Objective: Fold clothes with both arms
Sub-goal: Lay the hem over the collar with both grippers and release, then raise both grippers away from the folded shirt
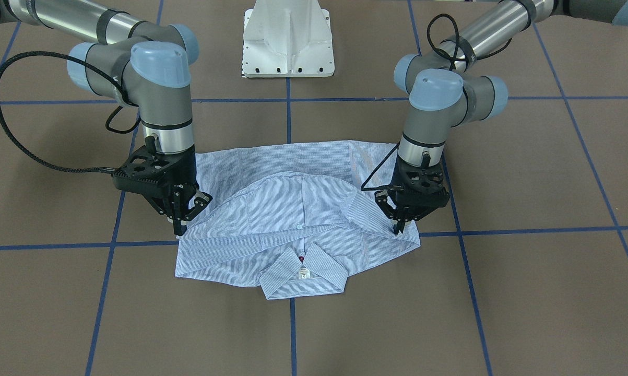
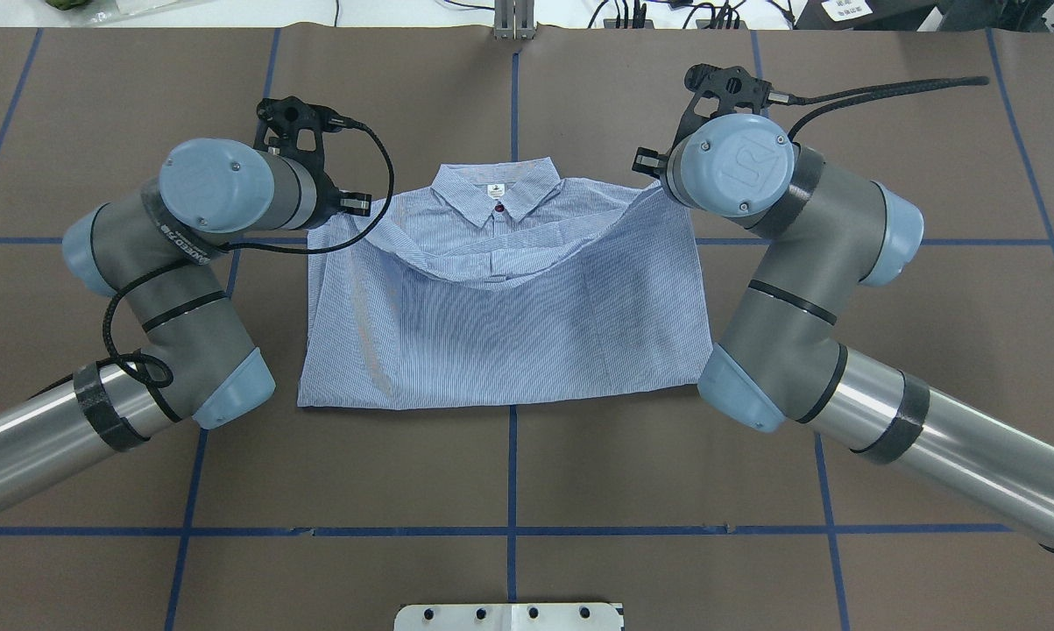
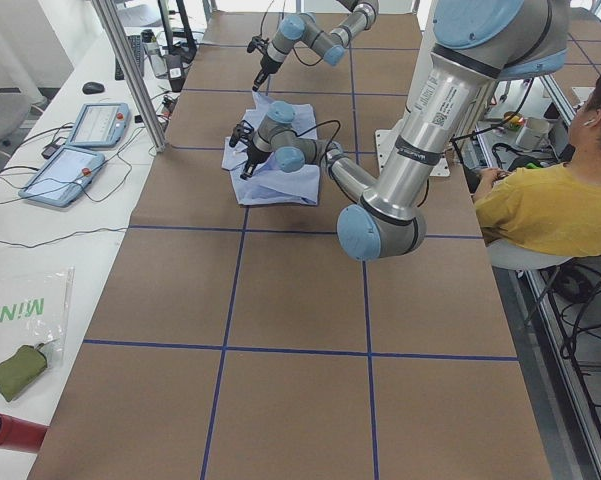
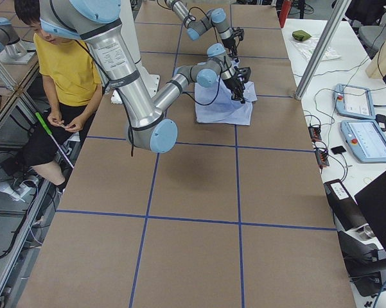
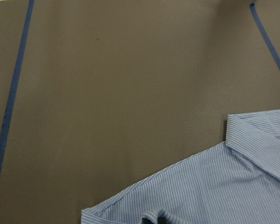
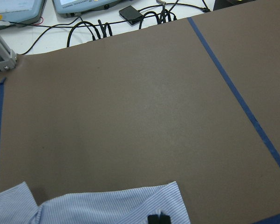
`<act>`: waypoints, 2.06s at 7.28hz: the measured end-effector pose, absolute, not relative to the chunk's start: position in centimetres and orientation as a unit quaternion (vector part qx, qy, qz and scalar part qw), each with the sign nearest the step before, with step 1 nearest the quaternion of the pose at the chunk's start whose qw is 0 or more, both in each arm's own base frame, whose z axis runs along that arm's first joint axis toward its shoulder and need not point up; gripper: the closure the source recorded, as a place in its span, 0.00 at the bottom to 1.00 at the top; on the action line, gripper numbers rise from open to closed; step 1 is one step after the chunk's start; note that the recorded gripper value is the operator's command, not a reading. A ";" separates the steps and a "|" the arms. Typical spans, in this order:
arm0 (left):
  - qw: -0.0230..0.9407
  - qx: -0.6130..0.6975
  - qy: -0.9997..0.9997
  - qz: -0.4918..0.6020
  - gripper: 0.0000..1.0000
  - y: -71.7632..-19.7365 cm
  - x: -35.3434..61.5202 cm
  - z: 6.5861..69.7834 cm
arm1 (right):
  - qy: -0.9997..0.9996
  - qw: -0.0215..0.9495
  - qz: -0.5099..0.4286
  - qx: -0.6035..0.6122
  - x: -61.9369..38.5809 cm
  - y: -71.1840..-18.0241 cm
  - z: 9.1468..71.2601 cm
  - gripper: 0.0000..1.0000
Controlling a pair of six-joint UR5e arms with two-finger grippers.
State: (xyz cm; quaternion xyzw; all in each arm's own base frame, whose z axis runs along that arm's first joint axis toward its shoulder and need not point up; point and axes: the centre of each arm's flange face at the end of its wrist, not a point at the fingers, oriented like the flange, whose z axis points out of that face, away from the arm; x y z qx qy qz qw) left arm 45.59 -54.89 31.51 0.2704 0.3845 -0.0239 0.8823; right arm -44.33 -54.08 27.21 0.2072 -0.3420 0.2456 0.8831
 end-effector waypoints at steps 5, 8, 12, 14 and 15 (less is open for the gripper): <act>0.884 0.282 0.374 0.019 1.00 -57.0 44.0 33.0 | -0.324 0.900 0.222 0.189 -43.4 -57.0 29.7 1.00; 0.878 0.286 0.382 0.027 1.00 -57.9 44.0 34.7 | -0.318 0.906 0.210 0.184 -43.5 -57.4 30.4 1.00; 0.872 0.293 0.389 0.047 0.00 -57.9 43.7 35.2 | -0.323 0.906 0.203 0.184 -43.8 -58.0 29.3 0.00; 0.856 0.280 0.427 0.077 0.00 -56.1 42.1 34.2 | -0.363 0.900 0.179 0.163 -41.1 -58.5 26.8 0.00; 0.848 0.277 0.444 0.085 0.00 -54.1 40.3 34.1 | -0.379 0.896 0.170 0.157 -39.2 -57.8 26.5 0.00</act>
